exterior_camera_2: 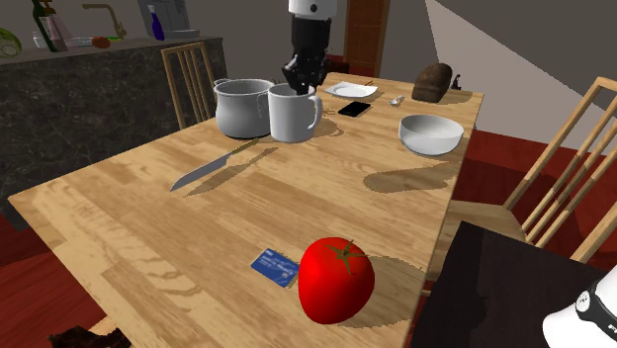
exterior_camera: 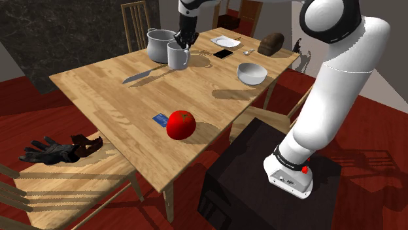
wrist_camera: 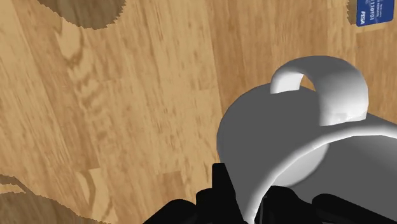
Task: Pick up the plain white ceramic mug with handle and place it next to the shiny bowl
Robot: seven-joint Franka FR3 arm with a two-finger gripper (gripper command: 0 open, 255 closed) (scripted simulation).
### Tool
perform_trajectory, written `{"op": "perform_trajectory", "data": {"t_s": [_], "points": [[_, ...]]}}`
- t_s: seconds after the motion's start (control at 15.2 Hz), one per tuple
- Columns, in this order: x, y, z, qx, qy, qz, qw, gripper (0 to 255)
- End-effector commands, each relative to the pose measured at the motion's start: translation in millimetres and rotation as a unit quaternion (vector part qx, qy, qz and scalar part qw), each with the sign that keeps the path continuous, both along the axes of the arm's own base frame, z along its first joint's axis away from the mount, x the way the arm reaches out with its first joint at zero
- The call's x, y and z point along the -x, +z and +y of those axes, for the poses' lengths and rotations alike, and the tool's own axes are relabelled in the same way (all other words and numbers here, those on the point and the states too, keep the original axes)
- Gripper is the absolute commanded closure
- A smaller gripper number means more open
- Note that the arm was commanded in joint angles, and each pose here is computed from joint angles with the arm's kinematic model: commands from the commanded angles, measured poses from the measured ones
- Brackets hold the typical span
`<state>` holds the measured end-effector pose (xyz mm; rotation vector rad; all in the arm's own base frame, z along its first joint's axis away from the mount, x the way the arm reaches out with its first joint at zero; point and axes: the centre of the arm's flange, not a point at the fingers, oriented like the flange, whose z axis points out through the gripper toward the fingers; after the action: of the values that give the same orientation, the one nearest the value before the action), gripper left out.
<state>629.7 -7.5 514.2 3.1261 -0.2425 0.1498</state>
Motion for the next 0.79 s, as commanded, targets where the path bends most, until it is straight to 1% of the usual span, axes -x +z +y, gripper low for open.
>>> {"op": "perform_trajectory", "data": {"t_s": [0.0,0.73], "points": [[-4,-2,-25,0.000,0.001,0.000,1.0000,255],[-11,-6,-170,0.000,0.001,0.000,1.0000,255]]}}
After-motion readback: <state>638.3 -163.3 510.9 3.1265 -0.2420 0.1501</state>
